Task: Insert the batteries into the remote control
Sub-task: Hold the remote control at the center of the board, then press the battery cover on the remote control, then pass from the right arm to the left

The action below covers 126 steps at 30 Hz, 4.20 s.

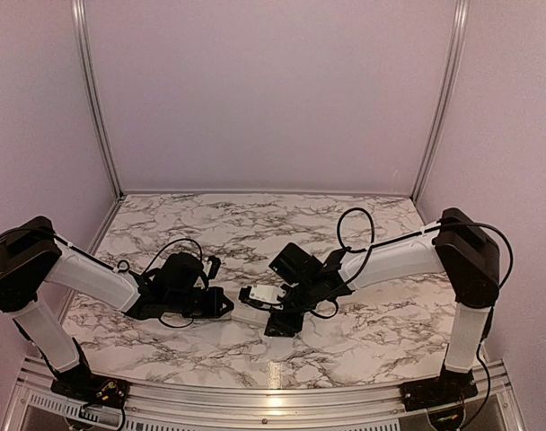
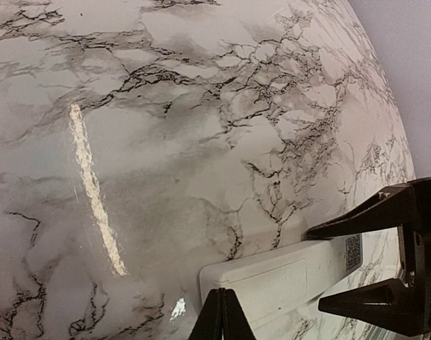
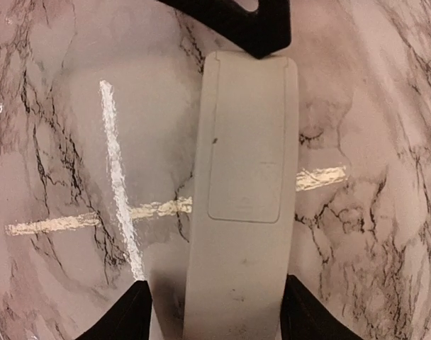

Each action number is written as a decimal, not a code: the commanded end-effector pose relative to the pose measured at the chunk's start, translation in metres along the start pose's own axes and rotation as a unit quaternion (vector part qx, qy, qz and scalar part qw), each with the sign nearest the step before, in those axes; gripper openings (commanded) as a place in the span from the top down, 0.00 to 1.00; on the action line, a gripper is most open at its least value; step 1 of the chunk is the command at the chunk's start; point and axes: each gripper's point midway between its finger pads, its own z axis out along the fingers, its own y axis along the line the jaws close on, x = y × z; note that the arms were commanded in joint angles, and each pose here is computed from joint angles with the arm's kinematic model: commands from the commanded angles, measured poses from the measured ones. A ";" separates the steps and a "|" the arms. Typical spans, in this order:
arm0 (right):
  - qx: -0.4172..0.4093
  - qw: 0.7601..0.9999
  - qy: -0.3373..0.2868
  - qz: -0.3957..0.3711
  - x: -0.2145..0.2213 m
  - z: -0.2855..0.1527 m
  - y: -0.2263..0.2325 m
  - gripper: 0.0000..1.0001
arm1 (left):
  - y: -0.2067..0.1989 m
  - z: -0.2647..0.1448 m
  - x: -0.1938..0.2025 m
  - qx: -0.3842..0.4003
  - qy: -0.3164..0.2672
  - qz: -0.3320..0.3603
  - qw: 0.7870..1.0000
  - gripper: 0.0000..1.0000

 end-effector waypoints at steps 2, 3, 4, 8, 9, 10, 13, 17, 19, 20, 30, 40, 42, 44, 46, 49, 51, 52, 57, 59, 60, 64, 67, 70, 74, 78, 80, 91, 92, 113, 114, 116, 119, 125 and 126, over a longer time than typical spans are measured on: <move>0.011 1.000 0.022 -0.007 0.008 0.008 0.000 0.48 | -0.011 -0.001 0.024 0.018 0.051 0.014 0.998 0.99; 0.011 1.000 0.023 -0.006 0.008 0.009 0.000 0.51 | -0.011 -0.001 0.025 0.019 0.052 0.014 0.998 0.99; 0.012 1.000 0.022 -0.006 0.008 0.009 -0.001 0.53 | -0.011 0.000 0.026 0.020 0.054 0.014 0.998 0.99; 0.018 1.000 0.023 -0.005 0.009 0.011 -0.002 0.69 | -0.016 0.001 0.032 0.038 0.065 0.014 0.997 1.00; 0.018 1.000 0.024 -0.005 0.010 0.011 -0.002 0.73 | -0.017 0.002 0.034 0.042 0.068 0.013 0.997 1.00; 0.021 1.000 0.022 -0.005 0.009 0.011 -0.003 0.76 | -0.019 0.002 0.036 0.047 0.072 0.013 0.996 1.00; 0.025 1.000 0.017 -0.005 0.007 0.011 -0.005 0.80 | -0.023 0.001 0.041 0.063 0.078 0.009 0.995 1.00; 0.028 1.000 0.010 -0.005 0.003 0.012 -0.007 0.87 | -0.030 0.000 0.048 0.074 0.087 0.012 0.993 1.00; 0.029 1.000 0.005 -0.005 -0.001 0.011 -0.008 0.90 | -0.035 0.001 0.051 0.083 0.092 0.014 0.992 1.00; 0.030 1.000 0.003 -0.004 -0.002 0.012 -0.008 0.92 | -0.037 0.002 0.052 0.087 0.094 0.013 0.992 1.00; 0.039 0.999 -0.008 -0.003 -0.005 0.002 -0.016 0.98 | -0.027 -0.005 0.044 0.075 0.073 0.002 0.995 0.95; 0.029 0.999 -0.010 -0.006 0.003 -0.004 -0.011 1.00 | 0.005 -0.055 -0.038 0.009 -0.036 0.008 0.999 0.76; 0.027 1.000 -0.010 -0.005 0.002 -0.004 -0.010 1.00 | 0.011 -0.056 -0.039 -0.013 -0.034 0.014 0.999 0.78; 0.024 1.000 -0.009 -0.002 0.002 -0.003 -0.010 1.00 | 0.022 -0.054 -0.037 -0.039 -0.035 0.014 0.999 0.79; 0.021 1.000 -0.005 0.001 0.001 -0.002 -0.009 1.00 | 0.032 -0.051 -0.032 -0.058 -0.030 0.012 0.998 0.79; 0.017 1.000 -0.005 0.007 -0.001 -0.002 -0.008 1.00 | 0.037 -0.046 -0.025 -0.074 -0.022 0.021 0.997 0.81; 0.012 1.000 -0.005 0.010 -0.003 -0.001 -0.007 1.00 | 0.038 -0.043 -0.022 -0.082 -0.019 0.028 0.996 0.82; 0.010 1.000 -0.004 0.011 -0.003 0.000 -0.007 1.00 | 0.038 -0.042 -0.021 -0.086 -0.017 0.031 0.996 0.83; 0.006 1.000 -0.002 0.013 -0.008 0.002 -0.005 1.00 | 0.037 -0.035 -0.016 -0.096 -0.011 0.048 0.994 0.86; 0.003 1.000 -0.001 0.014 -0.009 0.002 -0.005 1.00 | 0.038 -0.032 -0.016 -0.111 -0.013 0.060 0.992 0.88; 0.001 1.000 0.002 0.015 -0.010 0.002 -0.004 1.00 | 0.038 -0.030 -0.015 -0.115 -0.012 0.066 0.991 0.89; -0.001 1.000 0.007 0.017 -0.012 0.000 -0.004 1.00 | 0.034 -0.022 -0.012 -0.132 -0.008 0.091 0.987 0.91; -0.003 1.000 0.005 0.016 -0.015 -0.001 -0.004 1.00 | 0.030 -0.015 -0.005 -0.134 -0.001 0.107 0.985 0.92; -0.004 1.000 0.001 0.016 -0.019 -0.002 -0.004 1.00 | 0.024 -0.008 0.002 -0.125 0.007 0.119 0.985 0.94; -0.009 1.000 -0.004 0.013 -0.024 -0.002 -0.003 1.00 | 0.007 0.000 0.011 -0.109 0.018 0.144 0.983 0.95; -0.014 1.000 -0.009 0.010 -0.027 -0.003 -0.002 1.00 | -0.003 0.007 0.021 -0.108 0.033 0.176 0.978 0.96; -0.018 1.000 -0.011 0.006 -0.029 -0.003 0.000 1.00 | -0.005 0.009 0.025 -0.111 0.040 0.189 0.975 0.96; -0.009 1.000 -0.011 -0.003 -0.018 -0.011 0.001 1.00 | 0.009 -0.040 -0.013 -0.119 -0.033 0.182 0.976 0.70; -0.009 1.000 -0.015 -0.006 -0.019 -0.014 0.002 1.00 | 0.004 -0.050 -0.021 -0.109 -0.051 0.190 0.974 0.63; -0.028 0.990 -0.049 -0.128 -0.049 -0.076 0.076 1.00 | -0.102 -0.117 0.027 0.151 -0.081 0.447 0.878 0.30; -0.032 0.990 -0.047 -0.129 -0.048 -0.077 0.077 1.00 | -0.103 -0.115 0.032 0.156 -0.074 0.453 0.875 0.31; -0.037 0.990 -0.046 -0.131 -0.047 -0.079 0.080 1.00 | -0.106 -0.113 0.043 0.162 -0.060 0.470 0.866 0.31; -0.051 0.988 -0.049 -0.134 -0.049 -0.081 0.087 1.00 | -0.109 -0.108 0.052 0.156 -0.044 0.492 0.855 0.31; -0.071 0.986 -0.051 -0.142 -0.051 -0.083 0.098 1.00 | -0.113 -0.102 0.063 0.155 -0.025 0.521 0.839 0.32; -0.072 0.986 -0.052 -0.144 -0.052 -0.085 0.099 1.00 | -0.113 -0.101 0.064 0.154 -0.023 0.525 0.837 0.32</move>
